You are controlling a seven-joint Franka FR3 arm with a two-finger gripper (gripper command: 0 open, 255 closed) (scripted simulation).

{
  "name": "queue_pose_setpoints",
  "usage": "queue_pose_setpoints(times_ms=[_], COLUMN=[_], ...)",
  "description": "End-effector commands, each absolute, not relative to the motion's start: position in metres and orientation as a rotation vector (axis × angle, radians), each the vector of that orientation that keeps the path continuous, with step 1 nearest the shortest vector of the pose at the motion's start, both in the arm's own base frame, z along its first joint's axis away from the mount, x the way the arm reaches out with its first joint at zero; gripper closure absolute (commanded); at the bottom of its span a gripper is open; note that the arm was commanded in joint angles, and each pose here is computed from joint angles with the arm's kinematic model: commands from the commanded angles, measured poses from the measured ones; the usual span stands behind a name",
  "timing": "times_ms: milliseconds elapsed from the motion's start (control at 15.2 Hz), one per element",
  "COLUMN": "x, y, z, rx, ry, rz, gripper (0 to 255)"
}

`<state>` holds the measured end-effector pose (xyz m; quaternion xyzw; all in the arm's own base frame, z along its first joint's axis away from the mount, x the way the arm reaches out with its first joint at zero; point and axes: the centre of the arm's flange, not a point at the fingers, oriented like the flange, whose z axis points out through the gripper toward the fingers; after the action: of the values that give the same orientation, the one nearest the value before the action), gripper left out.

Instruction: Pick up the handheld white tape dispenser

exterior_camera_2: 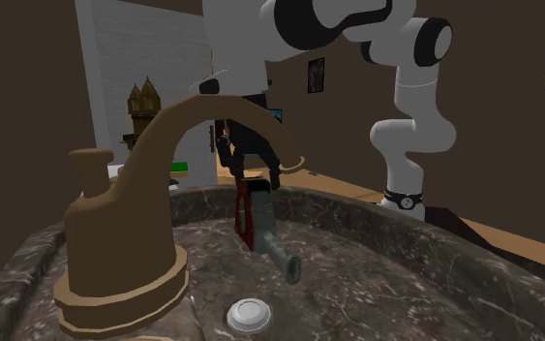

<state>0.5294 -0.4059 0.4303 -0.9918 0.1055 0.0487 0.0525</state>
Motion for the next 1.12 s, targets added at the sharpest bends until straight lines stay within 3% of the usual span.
queue_pose_setpoints(times_ms=[0,1056], x=[0.530,0.530], y=[-0.405,-0.405], z=[0.429,0.498], rx=[-3.015,-3.015], ry=[0.320,0.320], rz=[0.151,0.151], gripper=[255,255])
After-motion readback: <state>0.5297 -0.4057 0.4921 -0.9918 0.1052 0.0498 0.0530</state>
